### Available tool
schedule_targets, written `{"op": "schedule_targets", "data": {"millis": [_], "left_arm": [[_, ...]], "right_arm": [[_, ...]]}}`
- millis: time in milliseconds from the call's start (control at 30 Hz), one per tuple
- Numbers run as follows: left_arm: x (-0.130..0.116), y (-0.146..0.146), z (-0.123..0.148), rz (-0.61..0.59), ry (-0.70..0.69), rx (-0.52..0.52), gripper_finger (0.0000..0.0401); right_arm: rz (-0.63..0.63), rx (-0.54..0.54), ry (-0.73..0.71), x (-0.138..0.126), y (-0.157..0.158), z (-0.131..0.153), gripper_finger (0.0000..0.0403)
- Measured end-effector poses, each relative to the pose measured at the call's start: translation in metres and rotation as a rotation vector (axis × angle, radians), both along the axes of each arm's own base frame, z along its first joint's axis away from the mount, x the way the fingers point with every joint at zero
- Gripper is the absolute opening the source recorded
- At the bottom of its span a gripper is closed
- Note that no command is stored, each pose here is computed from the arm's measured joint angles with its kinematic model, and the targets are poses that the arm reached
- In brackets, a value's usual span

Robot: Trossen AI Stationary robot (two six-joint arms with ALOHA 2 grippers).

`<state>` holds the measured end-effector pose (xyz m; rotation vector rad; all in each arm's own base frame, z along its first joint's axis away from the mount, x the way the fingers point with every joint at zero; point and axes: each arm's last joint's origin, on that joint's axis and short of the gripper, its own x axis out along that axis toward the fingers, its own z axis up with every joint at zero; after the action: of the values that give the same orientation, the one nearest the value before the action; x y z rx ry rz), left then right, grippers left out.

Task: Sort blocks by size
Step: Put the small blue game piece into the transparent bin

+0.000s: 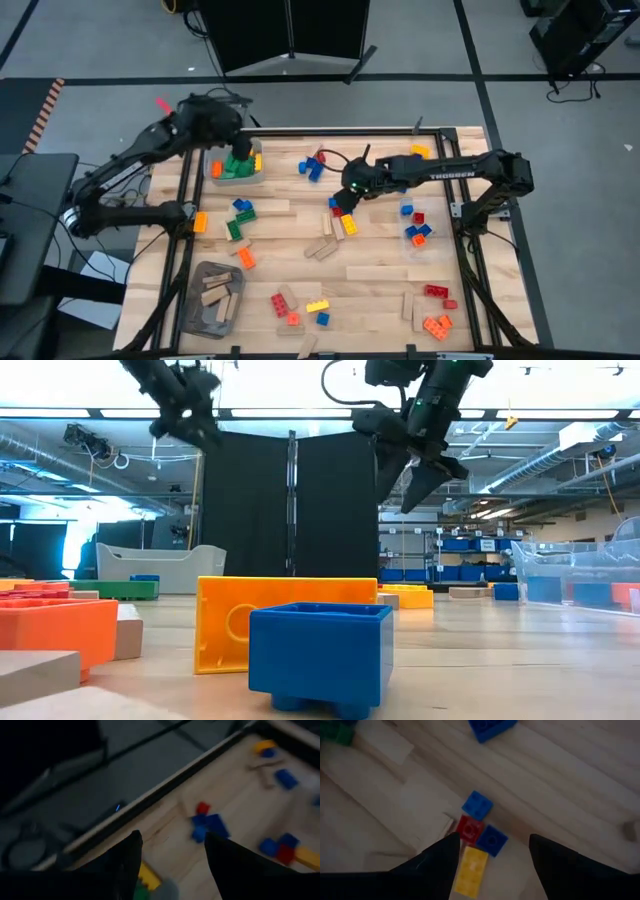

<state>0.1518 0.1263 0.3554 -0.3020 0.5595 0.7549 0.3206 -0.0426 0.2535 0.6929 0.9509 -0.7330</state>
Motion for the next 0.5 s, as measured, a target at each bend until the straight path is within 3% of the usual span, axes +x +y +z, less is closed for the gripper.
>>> {"op": "schedule_targets", "data": {"millis": [267, 500], "left_arm": [[-0.011, -0.045, -0.002, -0.220, -0.130, 0.205, 0.0224], [-0.028, -0.068, -0.031, -0.298, -0.240, 0.264, 0.0224]], "right_arm": [[-0.144, 0.040, -0.075, 0.004, 0.000, 0.001, 0.0254], [-0.229, 0.038, -0.087, 0.003, 0.003, 0.001, 0.0254]]}}
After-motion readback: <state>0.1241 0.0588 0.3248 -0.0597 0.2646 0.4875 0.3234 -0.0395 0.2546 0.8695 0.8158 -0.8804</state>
